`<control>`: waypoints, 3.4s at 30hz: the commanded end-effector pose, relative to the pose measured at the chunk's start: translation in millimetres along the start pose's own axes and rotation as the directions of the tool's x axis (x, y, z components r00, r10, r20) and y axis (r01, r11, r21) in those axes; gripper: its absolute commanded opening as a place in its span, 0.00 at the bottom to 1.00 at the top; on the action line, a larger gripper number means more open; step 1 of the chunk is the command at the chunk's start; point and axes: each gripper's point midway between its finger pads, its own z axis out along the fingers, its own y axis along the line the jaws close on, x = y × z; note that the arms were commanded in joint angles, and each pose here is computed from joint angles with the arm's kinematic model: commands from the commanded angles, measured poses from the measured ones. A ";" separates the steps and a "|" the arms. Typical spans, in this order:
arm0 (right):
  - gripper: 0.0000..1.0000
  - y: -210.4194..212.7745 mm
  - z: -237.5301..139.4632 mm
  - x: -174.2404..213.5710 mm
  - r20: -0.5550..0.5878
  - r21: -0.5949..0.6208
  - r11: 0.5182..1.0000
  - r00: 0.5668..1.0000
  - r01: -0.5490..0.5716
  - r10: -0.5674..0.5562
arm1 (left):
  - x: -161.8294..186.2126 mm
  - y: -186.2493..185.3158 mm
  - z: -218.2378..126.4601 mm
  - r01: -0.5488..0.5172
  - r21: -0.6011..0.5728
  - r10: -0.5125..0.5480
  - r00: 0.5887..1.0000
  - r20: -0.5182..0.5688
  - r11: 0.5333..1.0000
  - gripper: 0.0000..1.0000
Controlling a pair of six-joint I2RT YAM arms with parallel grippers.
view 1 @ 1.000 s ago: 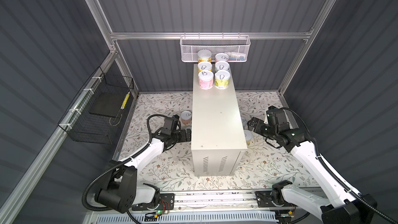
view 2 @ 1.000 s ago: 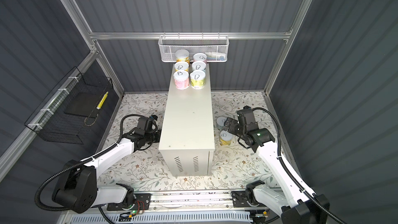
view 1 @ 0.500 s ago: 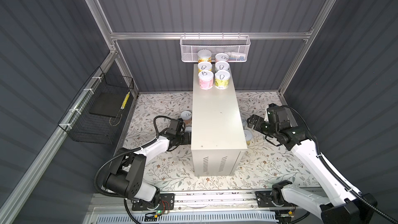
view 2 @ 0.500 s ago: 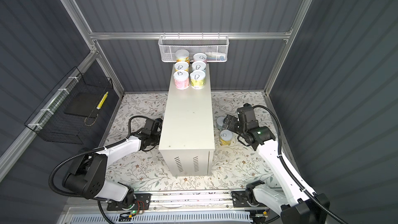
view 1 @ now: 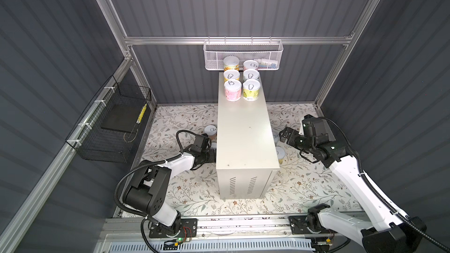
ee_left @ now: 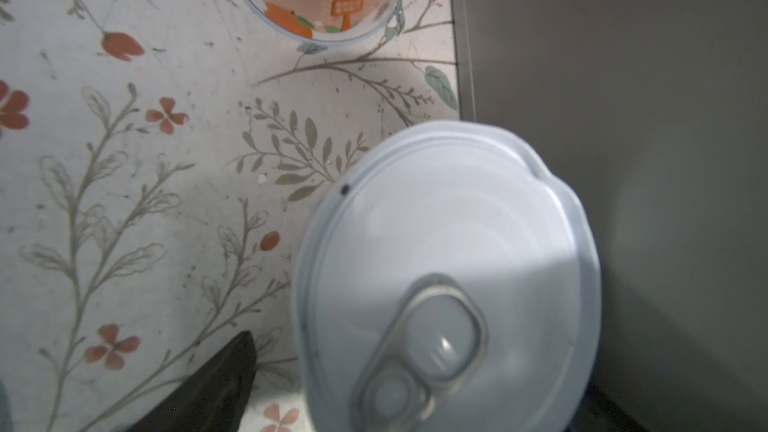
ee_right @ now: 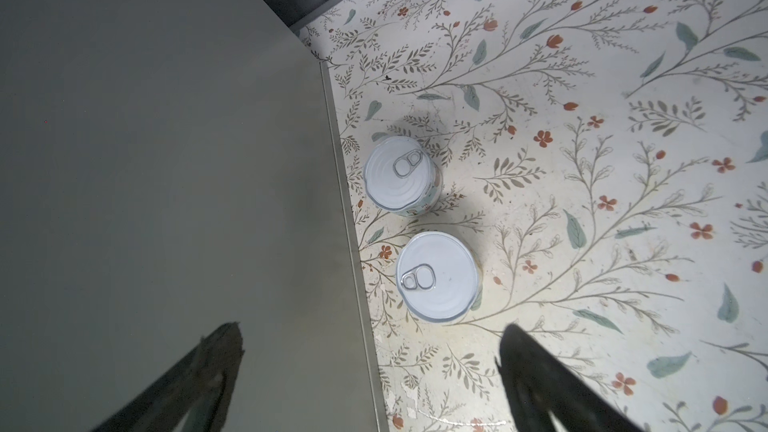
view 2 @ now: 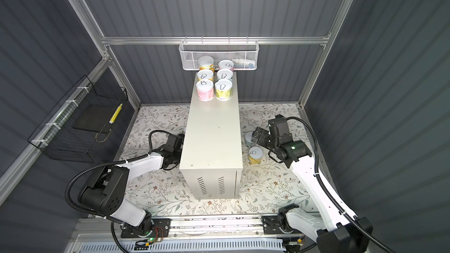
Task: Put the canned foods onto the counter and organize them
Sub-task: 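Close the left gripper on a white-lidded floor can while the right gripper hovers, then lift the white-lidded can up toward the cabinet top with the left gripper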
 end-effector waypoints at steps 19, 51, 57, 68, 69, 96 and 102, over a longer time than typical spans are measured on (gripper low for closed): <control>0.98 -1.2 2.2 8.4 -0.042 0.043 0.999 0.999 0.013 -0.011 | -35.1 27.1 1.2 0.060 -0.100 -0.049 0.992 0.117 0.993 0.96; 0.97 8.8 8.9 12.5 -0.037 -0.031 0.999 0.999 0.038 -0.039 | -50.4 42.6 23.2 0.048 -0.208 -0.015 0.988 0.156 0.977 0.50; 0.97 11.3 18.3 12.9 -0.069 -0.016 0.999 0.997 0.044 -0.045 | -44.7 38.5 17.1 0.052 -0.194 -0.023 0.989 0.148 0.980 0.00; 0.97 25.5 19.0 8.4 -0.067 -0.030 0.998 0.996 0.062 -0.064 | -57.5 5.0 -47.8 0.042 -0.139 -0.014 0.980 0.200 0.989 0.00; 0.97 25.4 19.2 7.9 -0.065 -0.028 0.998 0.996 0.062 -0.064 | -59.2 2.2 -55.6 0.039 -0.135 -0.010 0.978 0.206 0.990 0.00; 0.98 9.4 20.3 17.2 -0.027 -0.010 0.996 0.996 0.083 -0.084 | -165.7 -67.9 -268.2 -0.123 -0.033 0.124 0.871 0.476 0.992 0.00; 0.98 -3.1 27.4 26.2 -0.035 0.020 0.997 0.997 0.071 -0.071 | -168.2 -89.4 -281.2 -0.188 -0.036 0.185 0.877 0.444 0.981 0.00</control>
